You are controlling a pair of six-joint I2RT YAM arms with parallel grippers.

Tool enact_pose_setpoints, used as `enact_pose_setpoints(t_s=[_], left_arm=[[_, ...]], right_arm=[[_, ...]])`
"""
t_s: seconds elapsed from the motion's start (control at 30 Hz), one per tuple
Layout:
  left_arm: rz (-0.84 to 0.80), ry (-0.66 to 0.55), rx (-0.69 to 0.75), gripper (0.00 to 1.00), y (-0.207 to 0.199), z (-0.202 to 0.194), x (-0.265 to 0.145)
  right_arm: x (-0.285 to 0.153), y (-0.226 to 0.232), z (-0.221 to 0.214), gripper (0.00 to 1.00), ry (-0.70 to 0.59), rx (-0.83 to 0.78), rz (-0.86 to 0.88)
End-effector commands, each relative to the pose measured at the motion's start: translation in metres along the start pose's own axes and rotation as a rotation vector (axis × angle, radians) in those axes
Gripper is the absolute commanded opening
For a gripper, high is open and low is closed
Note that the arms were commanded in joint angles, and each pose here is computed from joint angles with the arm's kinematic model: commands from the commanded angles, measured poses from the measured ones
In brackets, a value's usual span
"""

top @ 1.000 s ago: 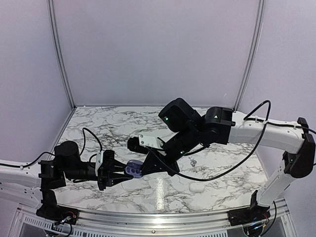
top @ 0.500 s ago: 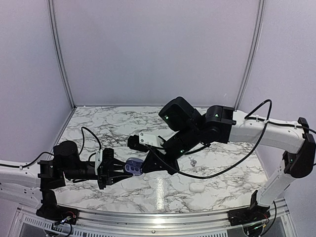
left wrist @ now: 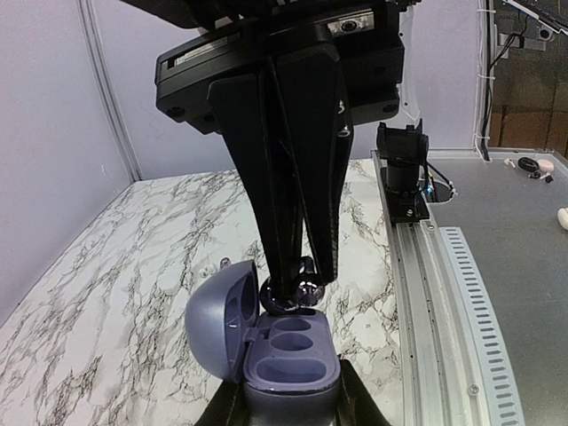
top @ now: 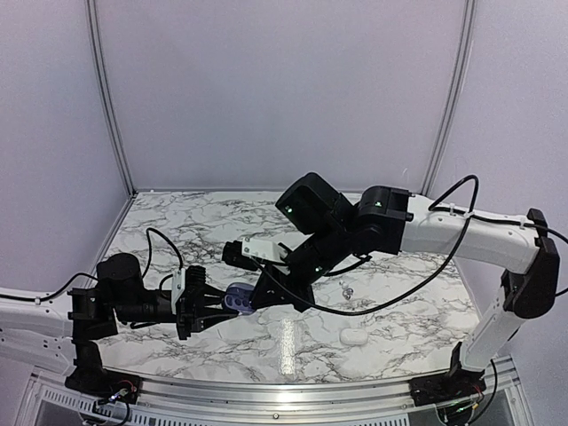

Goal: Insert the wireless bluetooth earbuds into the charging case
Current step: Insert the right earbud into the right side groove of the charging case.

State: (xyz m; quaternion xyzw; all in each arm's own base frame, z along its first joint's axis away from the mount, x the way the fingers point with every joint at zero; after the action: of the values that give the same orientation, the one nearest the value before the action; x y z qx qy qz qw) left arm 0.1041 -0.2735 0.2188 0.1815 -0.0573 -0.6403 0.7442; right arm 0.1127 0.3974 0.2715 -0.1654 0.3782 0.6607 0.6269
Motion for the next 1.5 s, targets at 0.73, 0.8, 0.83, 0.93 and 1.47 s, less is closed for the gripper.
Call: enact_pose_setpoints(t_s=[0.73,0.8,0.83,0.93,1.47], left_arm=[[0.051,-0.014,0.036,0.00,0.008,0.008,0.000],[0.050,-0.012,0.035,0.00,0.008,0.008,0.000],[0.050,-0.012,0.036,0.00,0.008,0.007,0.000],[0.049,-0.012,0.038,0.00,0.008,0.008,-0.001],[0.005,-0.069,0.051,0.00,0.001,0.019,-0.006]], right_arm=[[0.001,0.005,0.019,0.00,0.017,0.062,0.030],[0.001,0.005,0.020,0.00,0.022,0.064,0.032],[0.001,0.005,0.020,0.00,0.024,0.066,0.032],[0.001,0.006,0.019,0.00,0.031,0.073,0.035],[0.002,0.001,0.022,0.00,0.028,0.068,0.019]])
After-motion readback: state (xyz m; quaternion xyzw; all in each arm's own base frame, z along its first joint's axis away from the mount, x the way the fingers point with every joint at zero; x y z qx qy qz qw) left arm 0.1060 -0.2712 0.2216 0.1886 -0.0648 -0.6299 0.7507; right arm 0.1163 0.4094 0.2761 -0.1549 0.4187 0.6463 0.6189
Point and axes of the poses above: each gripper's point midway between its finger pads, its own x axis out along the fingers, its own y axis along the line the jaws close on, z = x × y, the point moved 5 cm from there along -x, back along the fingers, and after that the axes turned 12 degrees about x, right-handed, at the moved point
